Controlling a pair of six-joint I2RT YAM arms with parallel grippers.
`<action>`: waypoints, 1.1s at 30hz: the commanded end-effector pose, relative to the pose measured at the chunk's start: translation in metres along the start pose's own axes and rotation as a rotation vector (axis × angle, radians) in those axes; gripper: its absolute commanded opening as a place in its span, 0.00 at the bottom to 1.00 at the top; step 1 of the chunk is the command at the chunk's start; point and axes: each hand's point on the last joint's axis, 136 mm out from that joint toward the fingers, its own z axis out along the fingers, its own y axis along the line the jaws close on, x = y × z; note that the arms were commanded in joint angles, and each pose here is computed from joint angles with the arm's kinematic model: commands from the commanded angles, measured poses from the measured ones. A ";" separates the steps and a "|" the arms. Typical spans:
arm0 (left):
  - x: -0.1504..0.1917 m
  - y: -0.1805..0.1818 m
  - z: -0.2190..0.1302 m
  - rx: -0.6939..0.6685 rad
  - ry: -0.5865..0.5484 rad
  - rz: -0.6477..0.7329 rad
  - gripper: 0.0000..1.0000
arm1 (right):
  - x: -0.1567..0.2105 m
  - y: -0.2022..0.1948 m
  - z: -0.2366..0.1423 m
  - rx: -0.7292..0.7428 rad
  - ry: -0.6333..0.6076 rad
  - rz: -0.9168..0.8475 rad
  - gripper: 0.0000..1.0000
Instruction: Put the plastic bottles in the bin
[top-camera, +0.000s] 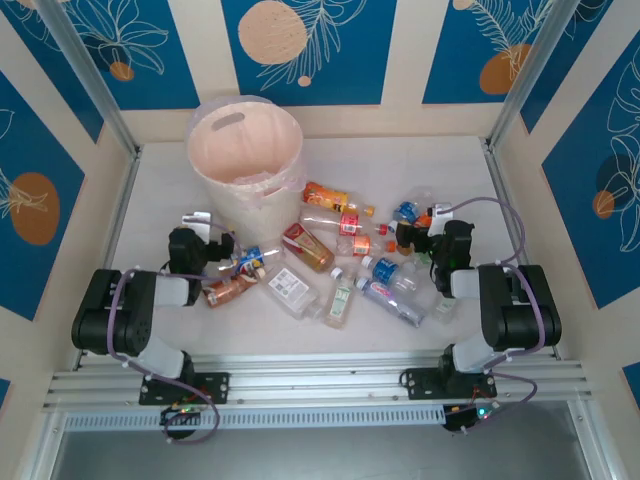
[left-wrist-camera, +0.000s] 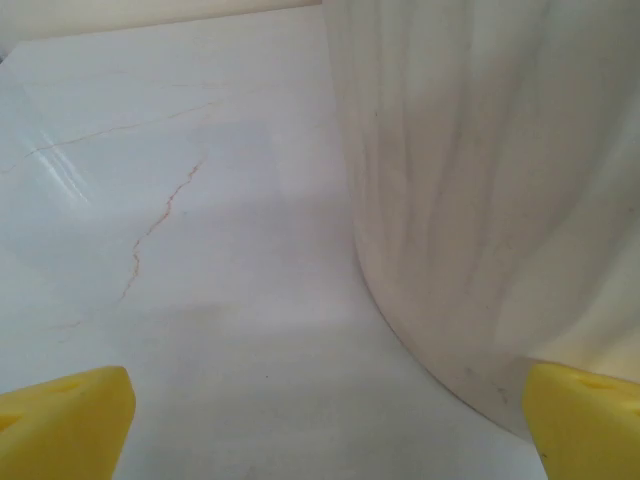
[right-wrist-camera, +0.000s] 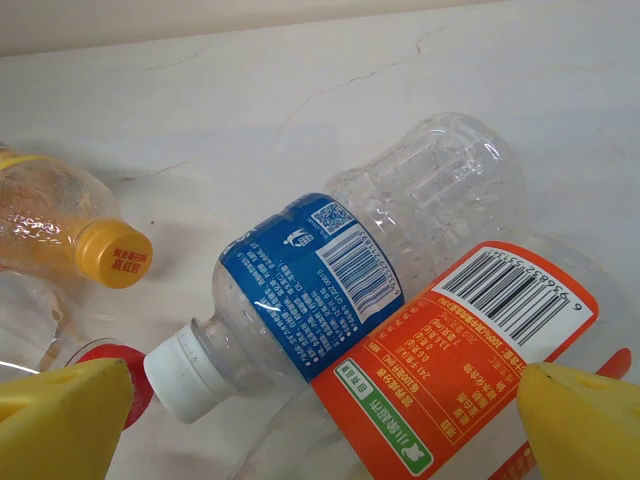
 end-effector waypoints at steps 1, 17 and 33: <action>-0.010 -0.003 0.001 0.018 -0.030 0.012 1.00 | -0.008 0.004 0.002 -0.019 -0.019 -0.011 0.99; -0.010 -0.003 0.001 0.018 -0.027 0.012 0.99 | -0.008 0.003 0.002 -0.018 -0.019 -0.011 0.99; -0.043 -0.002 -0.020 0.032 -0.034 0.013 1.00 | -0.028 0.002 -0.009 0.012 0.001 -0.002 0.99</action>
